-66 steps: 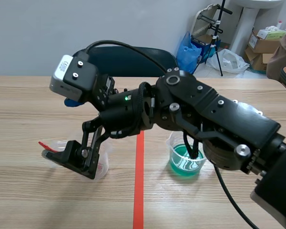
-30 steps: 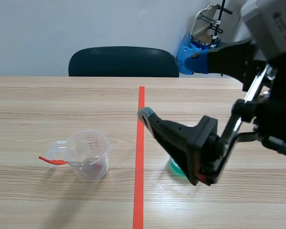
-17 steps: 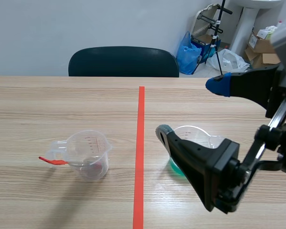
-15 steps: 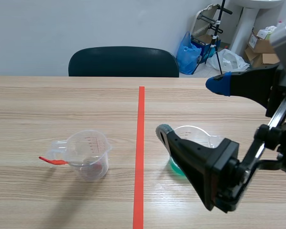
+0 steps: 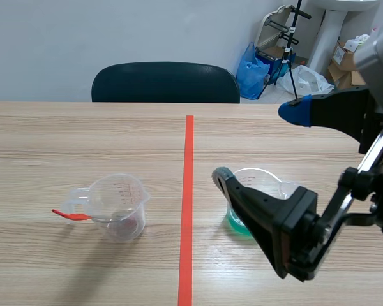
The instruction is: Do the redox reaction experiment
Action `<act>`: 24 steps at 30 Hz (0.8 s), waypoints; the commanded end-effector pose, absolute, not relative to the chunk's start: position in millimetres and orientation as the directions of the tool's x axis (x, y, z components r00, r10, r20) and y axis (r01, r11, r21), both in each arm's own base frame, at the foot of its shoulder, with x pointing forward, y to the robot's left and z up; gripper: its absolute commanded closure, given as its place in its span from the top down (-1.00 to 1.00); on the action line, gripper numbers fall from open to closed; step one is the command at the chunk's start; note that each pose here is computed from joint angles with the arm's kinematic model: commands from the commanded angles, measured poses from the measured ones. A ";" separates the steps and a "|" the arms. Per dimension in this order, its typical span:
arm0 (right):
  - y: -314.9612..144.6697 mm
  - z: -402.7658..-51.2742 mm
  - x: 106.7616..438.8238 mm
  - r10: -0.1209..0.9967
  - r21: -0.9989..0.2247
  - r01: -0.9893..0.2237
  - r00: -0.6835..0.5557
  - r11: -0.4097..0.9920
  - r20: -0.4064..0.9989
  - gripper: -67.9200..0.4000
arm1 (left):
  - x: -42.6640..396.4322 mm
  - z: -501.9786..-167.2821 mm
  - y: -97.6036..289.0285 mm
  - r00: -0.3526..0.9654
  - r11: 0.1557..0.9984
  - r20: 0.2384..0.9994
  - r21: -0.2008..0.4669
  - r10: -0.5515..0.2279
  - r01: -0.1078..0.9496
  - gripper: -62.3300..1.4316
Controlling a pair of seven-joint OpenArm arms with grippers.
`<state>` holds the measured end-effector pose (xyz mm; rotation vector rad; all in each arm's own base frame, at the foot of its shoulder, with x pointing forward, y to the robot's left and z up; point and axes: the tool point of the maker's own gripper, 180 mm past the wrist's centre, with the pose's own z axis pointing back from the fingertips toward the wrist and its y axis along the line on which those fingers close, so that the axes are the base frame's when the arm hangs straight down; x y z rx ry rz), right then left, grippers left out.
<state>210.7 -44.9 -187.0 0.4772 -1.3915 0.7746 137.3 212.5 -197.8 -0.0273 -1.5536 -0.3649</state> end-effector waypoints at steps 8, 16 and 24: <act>-42.9 -176.6 212.9 0.185 -0.153 -0.725 -0.036 0.672 0.982 1.00 | 144.3 -195.2 187.9 -0.057 0.945 0.983 0.185 -0.176 0.269 1.00; -42.9 -176.7 212.9 0.185 -0.153 -0.725 -0.035 0.672 0.982 1.00 | 144.5 -195.9 186.2 -0.055 0.941 0.981 0.193 -0.185 0.277 1.00; -42.9 -176.6 212.9 0.185 -0.153 -0.725 -0.036 0.672 0.982 1.00 | 144.6 -195.9 186.2 -0.054 0.941 0.981 0.194 -0.186 0.278 1.00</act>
